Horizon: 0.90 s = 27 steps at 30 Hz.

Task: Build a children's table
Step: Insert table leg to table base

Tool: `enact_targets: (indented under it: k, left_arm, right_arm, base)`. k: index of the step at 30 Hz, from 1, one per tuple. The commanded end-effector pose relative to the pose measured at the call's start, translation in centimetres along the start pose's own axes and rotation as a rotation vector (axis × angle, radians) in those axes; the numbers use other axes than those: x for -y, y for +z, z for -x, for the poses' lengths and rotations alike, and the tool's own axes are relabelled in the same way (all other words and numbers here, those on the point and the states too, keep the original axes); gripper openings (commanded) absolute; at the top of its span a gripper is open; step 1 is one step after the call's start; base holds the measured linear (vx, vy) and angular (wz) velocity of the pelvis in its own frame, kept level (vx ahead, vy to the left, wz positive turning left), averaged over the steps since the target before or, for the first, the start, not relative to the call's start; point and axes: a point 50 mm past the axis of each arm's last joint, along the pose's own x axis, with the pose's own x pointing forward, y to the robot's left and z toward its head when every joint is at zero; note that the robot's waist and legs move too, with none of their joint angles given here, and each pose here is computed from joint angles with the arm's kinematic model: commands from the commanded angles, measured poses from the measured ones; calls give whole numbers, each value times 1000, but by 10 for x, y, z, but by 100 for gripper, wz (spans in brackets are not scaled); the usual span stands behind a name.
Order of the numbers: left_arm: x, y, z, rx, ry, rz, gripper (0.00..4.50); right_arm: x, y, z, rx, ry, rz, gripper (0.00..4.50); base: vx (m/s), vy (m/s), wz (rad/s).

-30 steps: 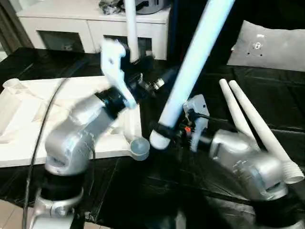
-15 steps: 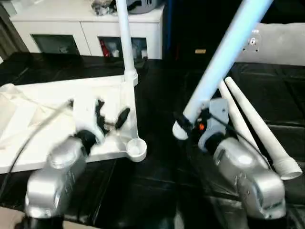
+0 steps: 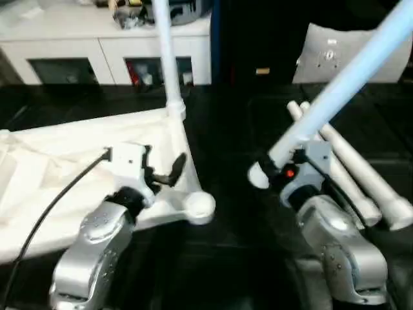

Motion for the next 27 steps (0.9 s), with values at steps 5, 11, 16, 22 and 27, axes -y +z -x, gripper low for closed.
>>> enact_targets:
  k: [5,11,16,22,27]
  left_arm:
    - [1,2,1,10,2,-11,450]
    - [5,-1,3,5,-6,-8,450]
    - [5,-4,2,-3,1,-6,450]
    - [11,-9,0,-34,-65,0,450]
    - [13,-10,2,-81,-170,-26,450]
  right_arm:
    - [1,-5,2,-33,5,-21,191]
    - [-2,-5,0,-14,16,-16,191]
    - [-1,-5,-1,-14,15,-22,191]
    - [-10,13,-1,98,100,-70,191]
    - [-11,20,-2,139,167,-68,191]
  base:
    - [-50,152,-8]
    - [-75,247,3]
    - [-91,257,2]
    - [-108,201,-10]
    - [-96,131,6]
